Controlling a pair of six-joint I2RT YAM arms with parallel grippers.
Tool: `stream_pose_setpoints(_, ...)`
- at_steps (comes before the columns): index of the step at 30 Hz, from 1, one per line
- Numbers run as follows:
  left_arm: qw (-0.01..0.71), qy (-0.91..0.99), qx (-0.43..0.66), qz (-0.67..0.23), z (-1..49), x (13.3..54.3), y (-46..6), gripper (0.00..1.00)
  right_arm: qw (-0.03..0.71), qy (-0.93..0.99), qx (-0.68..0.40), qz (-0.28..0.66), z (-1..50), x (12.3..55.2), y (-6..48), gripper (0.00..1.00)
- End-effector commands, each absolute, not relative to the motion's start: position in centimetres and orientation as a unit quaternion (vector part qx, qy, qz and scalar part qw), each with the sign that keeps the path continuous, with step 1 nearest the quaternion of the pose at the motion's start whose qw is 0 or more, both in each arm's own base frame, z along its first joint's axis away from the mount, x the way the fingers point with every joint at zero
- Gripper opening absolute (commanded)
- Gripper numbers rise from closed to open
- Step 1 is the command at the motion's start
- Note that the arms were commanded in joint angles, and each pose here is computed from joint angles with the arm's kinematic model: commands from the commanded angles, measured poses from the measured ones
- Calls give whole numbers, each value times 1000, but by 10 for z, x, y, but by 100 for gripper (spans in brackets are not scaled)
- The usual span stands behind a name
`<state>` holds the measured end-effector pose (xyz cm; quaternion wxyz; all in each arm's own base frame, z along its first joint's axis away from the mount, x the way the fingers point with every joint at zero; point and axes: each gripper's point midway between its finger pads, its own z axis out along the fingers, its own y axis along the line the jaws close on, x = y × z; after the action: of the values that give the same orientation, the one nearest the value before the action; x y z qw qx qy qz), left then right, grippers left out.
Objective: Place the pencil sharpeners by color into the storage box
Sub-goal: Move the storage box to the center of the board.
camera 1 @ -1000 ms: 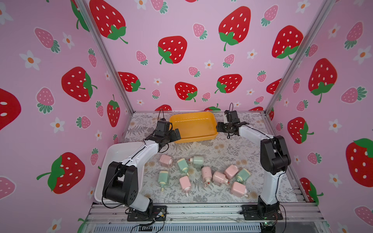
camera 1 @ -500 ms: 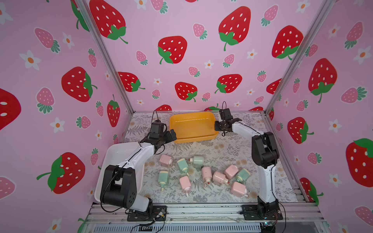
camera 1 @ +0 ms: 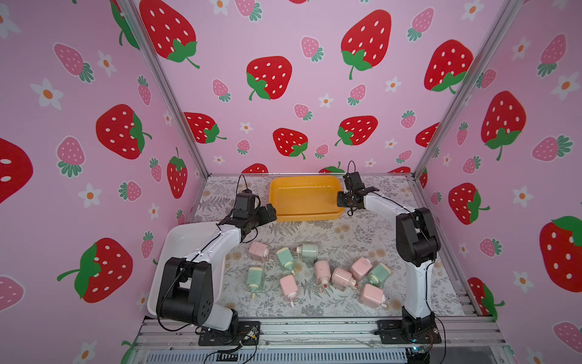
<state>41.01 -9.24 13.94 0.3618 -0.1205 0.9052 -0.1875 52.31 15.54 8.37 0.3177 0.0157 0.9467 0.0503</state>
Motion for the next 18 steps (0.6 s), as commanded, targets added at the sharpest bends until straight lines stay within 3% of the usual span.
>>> stream_pose_setpoints(1,365,900,-117,-207,142,410,-97,100,327,943,36,37,100,518,134,0)
stream_pose_setpoints(18,360,903,-145,-185,139,389,-84,100,325,944,18,58,121,485,25,0)
